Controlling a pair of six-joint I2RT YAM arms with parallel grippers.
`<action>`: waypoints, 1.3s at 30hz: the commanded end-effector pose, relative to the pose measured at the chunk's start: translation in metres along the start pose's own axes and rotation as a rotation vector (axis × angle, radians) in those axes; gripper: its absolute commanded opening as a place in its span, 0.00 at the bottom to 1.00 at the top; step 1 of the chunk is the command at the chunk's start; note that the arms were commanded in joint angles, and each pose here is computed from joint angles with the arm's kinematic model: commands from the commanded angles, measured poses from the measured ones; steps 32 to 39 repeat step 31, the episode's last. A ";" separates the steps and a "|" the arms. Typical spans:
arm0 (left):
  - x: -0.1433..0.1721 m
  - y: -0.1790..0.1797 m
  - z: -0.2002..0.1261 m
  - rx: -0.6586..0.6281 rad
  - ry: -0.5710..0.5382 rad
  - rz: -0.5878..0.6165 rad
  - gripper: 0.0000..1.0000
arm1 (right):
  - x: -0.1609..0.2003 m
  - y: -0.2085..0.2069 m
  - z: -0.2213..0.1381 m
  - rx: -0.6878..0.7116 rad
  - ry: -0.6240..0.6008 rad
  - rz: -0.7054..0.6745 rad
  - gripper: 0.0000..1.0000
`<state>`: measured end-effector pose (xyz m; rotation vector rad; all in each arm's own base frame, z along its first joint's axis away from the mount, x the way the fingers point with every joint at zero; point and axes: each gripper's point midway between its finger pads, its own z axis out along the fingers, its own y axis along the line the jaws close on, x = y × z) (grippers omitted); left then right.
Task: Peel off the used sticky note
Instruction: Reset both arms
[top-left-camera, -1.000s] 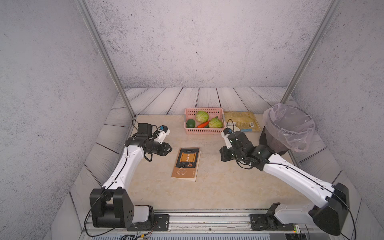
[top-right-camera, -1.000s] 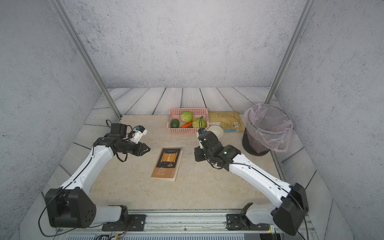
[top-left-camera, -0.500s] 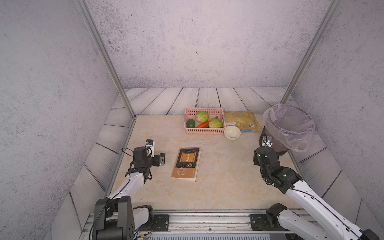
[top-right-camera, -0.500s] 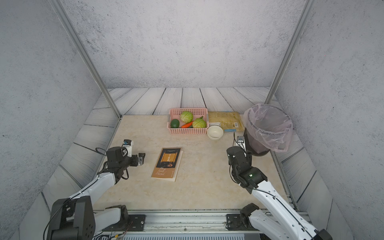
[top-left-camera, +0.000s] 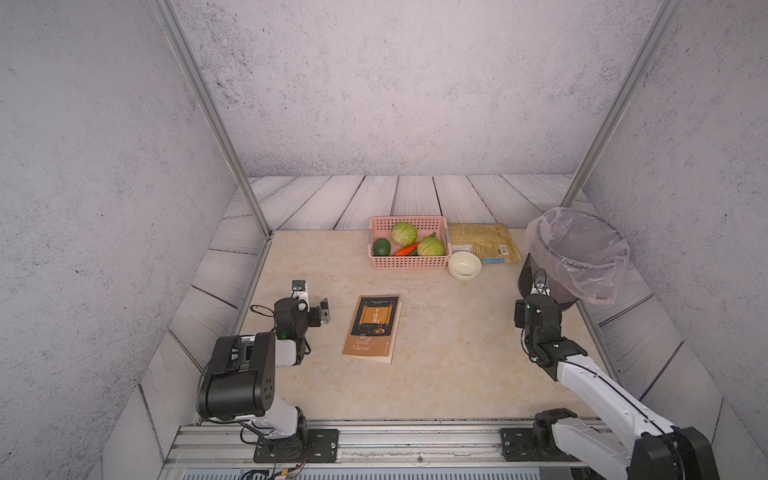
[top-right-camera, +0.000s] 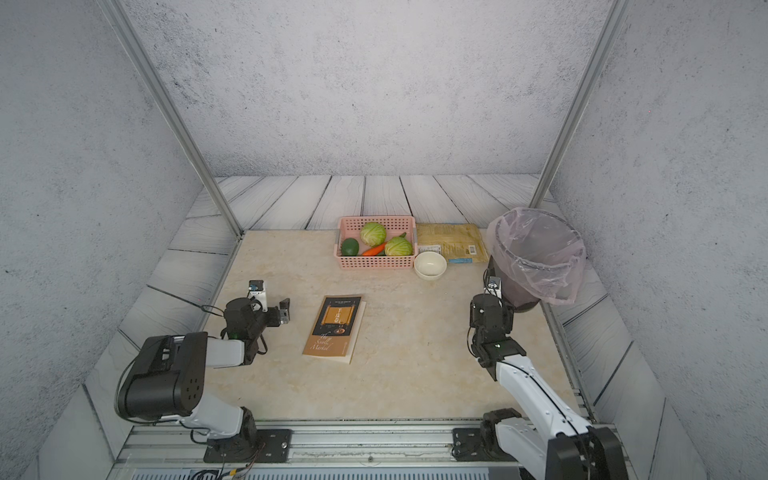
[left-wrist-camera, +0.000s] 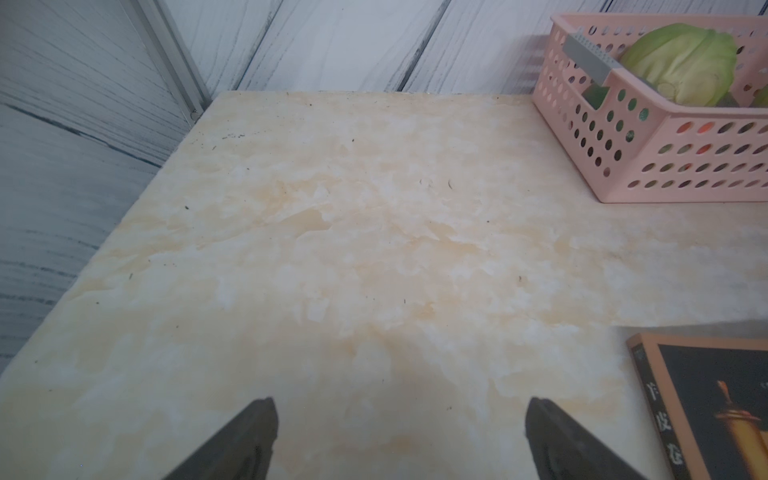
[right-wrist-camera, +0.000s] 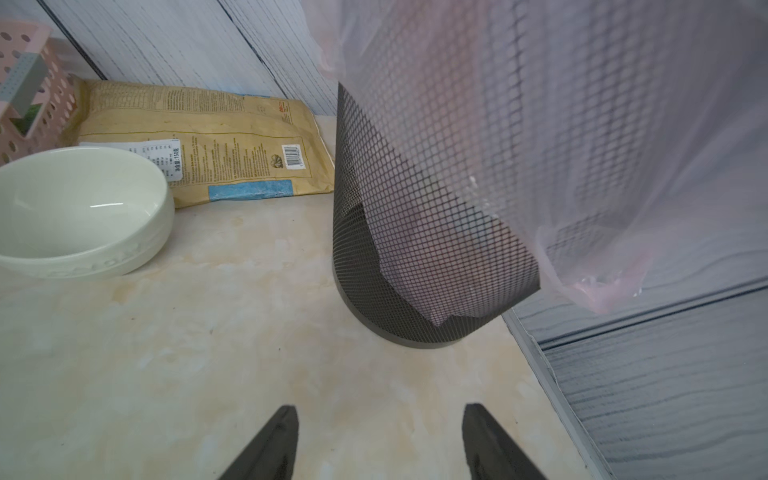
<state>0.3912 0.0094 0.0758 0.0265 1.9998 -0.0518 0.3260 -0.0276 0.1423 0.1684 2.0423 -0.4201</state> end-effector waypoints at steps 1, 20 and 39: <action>-0.027 0.005 0.004 -0.036 -0.065 -0.005 0.98 | -0.013 0.014 0.016 -0.044 -0.117 0.000 0.67; -0.025 0.005 0.005 -0.046 -0.030 -0.001 0.98 | 0.008 0.050 0.075 -0.194 -0.101 0.043 1.00; -0.024 0.005 0.006 -0.058 -0.023 0.005 0.98 | 0.008 0.049 0.075 -0.195 -0.097 0.042 1.00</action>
